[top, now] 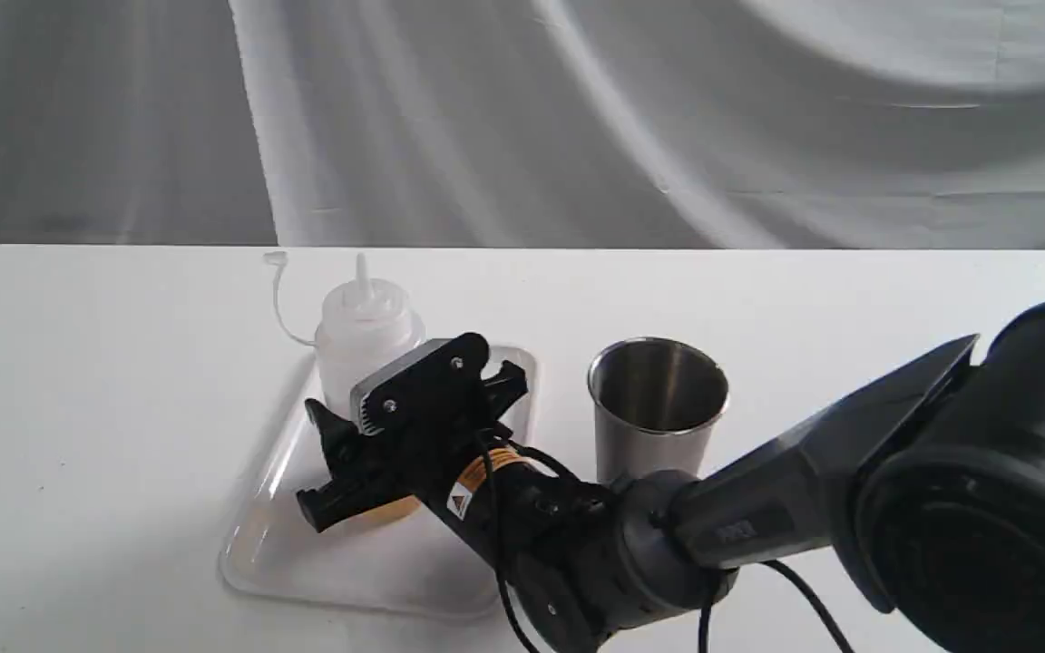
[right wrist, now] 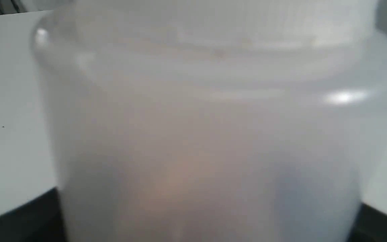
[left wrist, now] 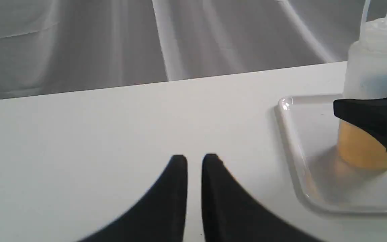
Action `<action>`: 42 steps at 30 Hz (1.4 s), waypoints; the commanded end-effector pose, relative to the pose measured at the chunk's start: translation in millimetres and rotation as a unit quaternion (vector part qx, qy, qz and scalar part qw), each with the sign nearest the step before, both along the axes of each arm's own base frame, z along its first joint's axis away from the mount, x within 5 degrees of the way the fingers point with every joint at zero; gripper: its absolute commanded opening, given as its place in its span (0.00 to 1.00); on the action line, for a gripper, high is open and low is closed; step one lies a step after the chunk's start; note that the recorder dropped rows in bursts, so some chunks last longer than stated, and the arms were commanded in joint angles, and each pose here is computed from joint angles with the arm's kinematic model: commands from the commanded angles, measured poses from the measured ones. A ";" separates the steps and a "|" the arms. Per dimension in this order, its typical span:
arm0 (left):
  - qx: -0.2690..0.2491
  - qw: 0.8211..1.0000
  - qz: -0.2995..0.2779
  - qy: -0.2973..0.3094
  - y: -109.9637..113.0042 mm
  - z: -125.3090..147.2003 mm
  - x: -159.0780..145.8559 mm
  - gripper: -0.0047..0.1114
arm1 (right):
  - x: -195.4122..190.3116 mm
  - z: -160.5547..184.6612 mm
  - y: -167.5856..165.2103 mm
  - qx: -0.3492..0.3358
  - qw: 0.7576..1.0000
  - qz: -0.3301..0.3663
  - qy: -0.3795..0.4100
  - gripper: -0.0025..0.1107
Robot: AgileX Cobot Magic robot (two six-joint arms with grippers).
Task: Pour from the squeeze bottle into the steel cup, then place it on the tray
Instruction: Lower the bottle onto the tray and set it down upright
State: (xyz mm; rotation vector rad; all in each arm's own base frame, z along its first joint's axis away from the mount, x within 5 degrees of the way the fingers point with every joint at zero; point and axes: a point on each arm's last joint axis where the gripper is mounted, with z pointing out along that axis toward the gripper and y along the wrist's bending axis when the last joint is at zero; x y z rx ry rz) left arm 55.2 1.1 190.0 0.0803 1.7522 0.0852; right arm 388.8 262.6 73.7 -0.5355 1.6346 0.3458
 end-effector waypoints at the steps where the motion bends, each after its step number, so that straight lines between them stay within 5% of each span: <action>1: 0.000 1.000 0.000 -0.004 0.0 -0.6 -0.1 0.11 | 0.9 3.1 1.2 0.005 1.000 -0.002 -0.009 0.02; 8: 0.000 1.000 0.000 -0.004 0.0 -0.6 -0.1 0.11 | 1.7 3.0 -0.1 0.051 0.998 -0.017 0.019 0.02; 24: 0.000 1.000 0.000 -0.004 0.0 -0.6 -0.1 0.11 | 1.6 3.0 0.0 0.042 0.999 -0.015 0.013 0.03; 28: 0.000 1.000 0.000 -0.004 0.0 -0.6 -0.1 0.11 | 0.1 3.1 2.5 0.019 1.000 0.004 -0.001 0.22; 35: 0.000 1.000 0.000 -0.004 0.0 -0.6 -0.1 0.11 | -1.8 3.2 5.4 0.002 1.000 0.026 -0.012 0.84; 38: 0.000 1.000 0.000 -0.004 0.0 -0.6 -0.1 0.11 | -1.8 2.6 5.4 -0.001 1.000 0.027 -0.010 0.95; 42: 0.000 1.000 0.000 -0.004 0.0 -0.6 -0.1 0.11 | -1.8 2.6 5.4 -0.001 1.000 0.027 -0.010 0.95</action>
